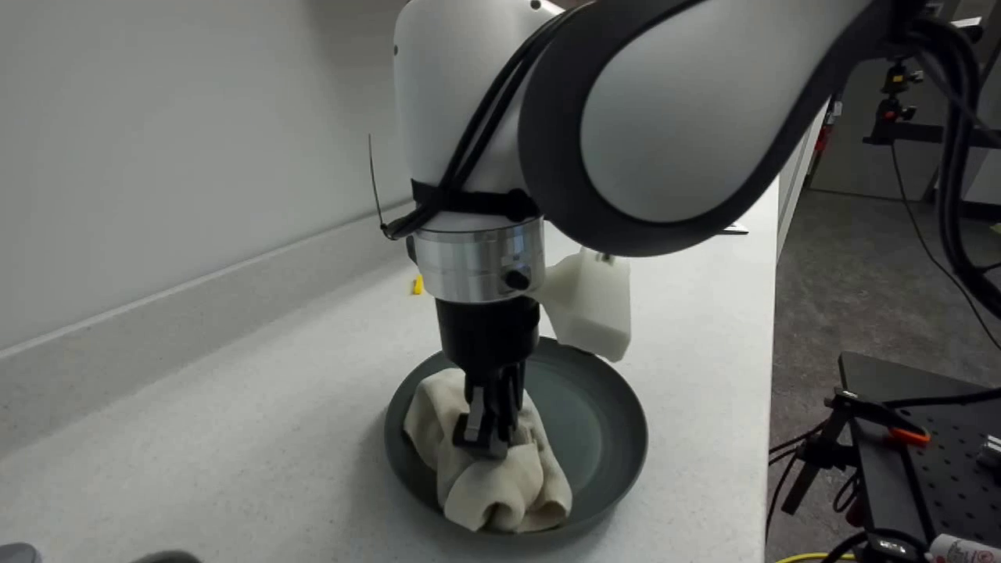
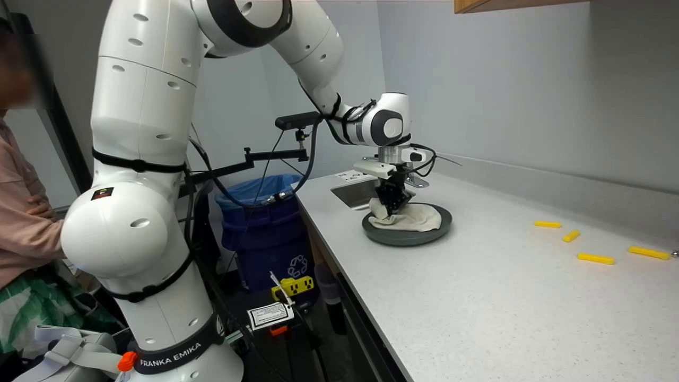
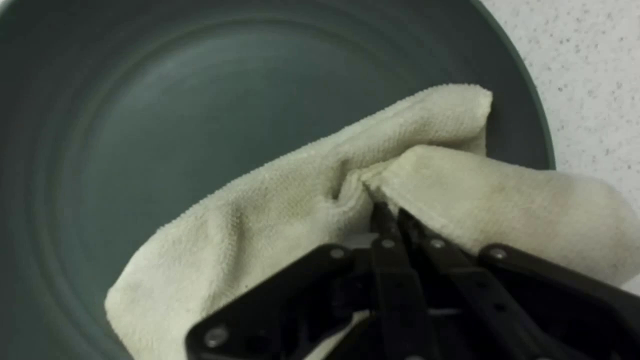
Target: Wipe the plate with the towel, put the towel on the counter then move the plate backwards
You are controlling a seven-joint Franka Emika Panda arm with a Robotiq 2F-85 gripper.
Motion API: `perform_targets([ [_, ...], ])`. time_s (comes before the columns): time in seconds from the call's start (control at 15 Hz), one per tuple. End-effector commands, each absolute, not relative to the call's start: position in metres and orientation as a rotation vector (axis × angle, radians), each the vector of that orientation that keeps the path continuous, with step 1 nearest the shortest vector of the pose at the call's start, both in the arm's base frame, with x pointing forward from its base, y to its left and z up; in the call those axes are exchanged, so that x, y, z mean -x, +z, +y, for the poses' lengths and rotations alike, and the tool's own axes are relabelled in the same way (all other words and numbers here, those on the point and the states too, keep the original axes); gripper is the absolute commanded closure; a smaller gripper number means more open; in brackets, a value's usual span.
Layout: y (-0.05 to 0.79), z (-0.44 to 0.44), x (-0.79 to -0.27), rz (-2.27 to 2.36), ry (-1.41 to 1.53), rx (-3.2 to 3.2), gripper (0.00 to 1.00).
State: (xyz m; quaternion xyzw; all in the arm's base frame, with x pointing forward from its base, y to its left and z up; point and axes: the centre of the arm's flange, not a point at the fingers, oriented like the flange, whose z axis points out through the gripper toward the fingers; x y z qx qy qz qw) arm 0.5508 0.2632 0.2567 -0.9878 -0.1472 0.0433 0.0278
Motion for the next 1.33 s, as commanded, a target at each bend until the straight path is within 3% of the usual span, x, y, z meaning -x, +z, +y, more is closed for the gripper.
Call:
perform_targets([
  [0.0,0.250,0.264,-0.580,-0.465,0.084,3.053,0.99],
  [0.47,0.262,0.227,-0.600,-0.488,-0.156,3.233,0.99],
  [1.27,0.265,0.169,-0.588,-0.257,-0.019,3.486,0.99],
])
